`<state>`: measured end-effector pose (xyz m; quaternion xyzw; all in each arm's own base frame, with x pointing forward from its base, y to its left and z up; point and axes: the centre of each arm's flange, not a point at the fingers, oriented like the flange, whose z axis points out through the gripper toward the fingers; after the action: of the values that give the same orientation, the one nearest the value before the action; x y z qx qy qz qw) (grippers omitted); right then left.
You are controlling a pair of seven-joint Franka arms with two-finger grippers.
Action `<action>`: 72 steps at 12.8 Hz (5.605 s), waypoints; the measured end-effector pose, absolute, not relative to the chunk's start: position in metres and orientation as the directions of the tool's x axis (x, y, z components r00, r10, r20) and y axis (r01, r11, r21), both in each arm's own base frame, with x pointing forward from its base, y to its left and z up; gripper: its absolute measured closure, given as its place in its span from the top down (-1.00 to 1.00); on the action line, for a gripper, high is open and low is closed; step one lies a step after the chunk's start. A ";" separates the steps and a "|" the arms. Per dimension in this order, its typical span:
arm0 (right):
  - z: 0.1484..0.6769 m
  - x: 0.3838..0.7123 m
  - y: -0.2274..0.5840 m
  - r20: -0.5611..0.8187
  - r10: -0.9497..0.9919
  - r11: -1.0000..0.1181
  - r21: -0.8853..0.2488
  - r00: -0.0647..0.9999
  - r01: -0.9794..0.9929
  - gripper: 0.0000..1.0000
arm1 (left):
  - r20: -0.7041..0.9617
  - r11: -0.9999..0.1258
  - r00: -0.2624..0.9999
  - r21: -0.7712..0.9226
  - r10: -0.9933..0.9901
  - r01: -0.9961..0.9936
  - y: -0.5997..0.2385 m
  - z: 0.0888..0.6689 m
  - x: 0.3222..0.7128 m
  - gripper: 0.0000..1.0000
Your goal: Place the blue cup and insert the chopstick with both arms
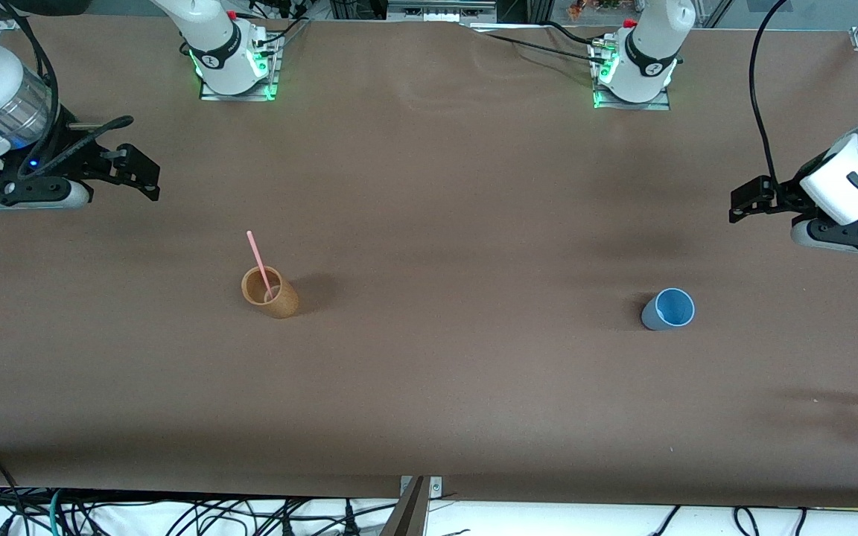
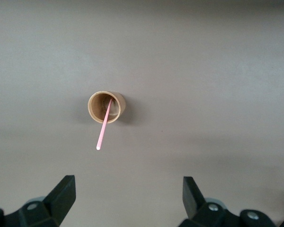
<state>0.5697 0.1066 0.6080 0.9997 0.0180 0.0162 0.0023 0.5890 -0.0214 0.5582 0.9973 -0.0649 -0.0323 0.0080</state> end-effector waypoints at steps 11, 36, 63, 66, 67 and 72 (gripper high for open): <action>0.605 0.568 0.096 -0.001 0.085 -0.996 0.011 0.996 0.085 1.00 | -0.135 -0.994 0.985 0.025 -0.108 -0.106 -0.008 0.542 0.590 1.00; 0.433 0.611 0.161 -0.127 0.262 -0.965 -0.033 0.957 0.260 1.00 | -0.010 -0.964 0.965 -0.049 -0.262 -0.262 0.000 0.227 0.632 -0.22; 0.305 0.612 0.187 -0.252 0.188 -0.982 -0.053 0.949 0.181 -0.82 | -0.158 -0.991 0.978 0.003 0.135 0.137 -0.315 0.382 0.589 0.69; 0.307 0.612 0.188 -0.249 0.189 -0.982 -0.054 0.950 0.182 -0.82 | -0.179 -0.980 0.963 -0.044 0.200 0.195 -0.233 0.470 0.604 1.00; 0.309 0.612 0.188 -0.248 0.190 -0.982 -0.054 0.950 0.182 -0.82 | -0.187 -0.977 0.959 -0.048 0.211 0.206 -0.205 0.485 0.611 1.00; 0.372 0.608 0.194 -0.256 0.205 -0.979 -0.049 0.944 0.200 -0.82 | -0.106 -0.994 0.988 -0.023 0.110 0.108 -0.090 0.544 0.617 1.00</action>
<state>0.6084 0.1945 0.3723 0.9860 0.1027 -0.1312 -0.0110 0.6174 -0.0901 0.5439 0.9970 0.0546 -0.0538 -0.0087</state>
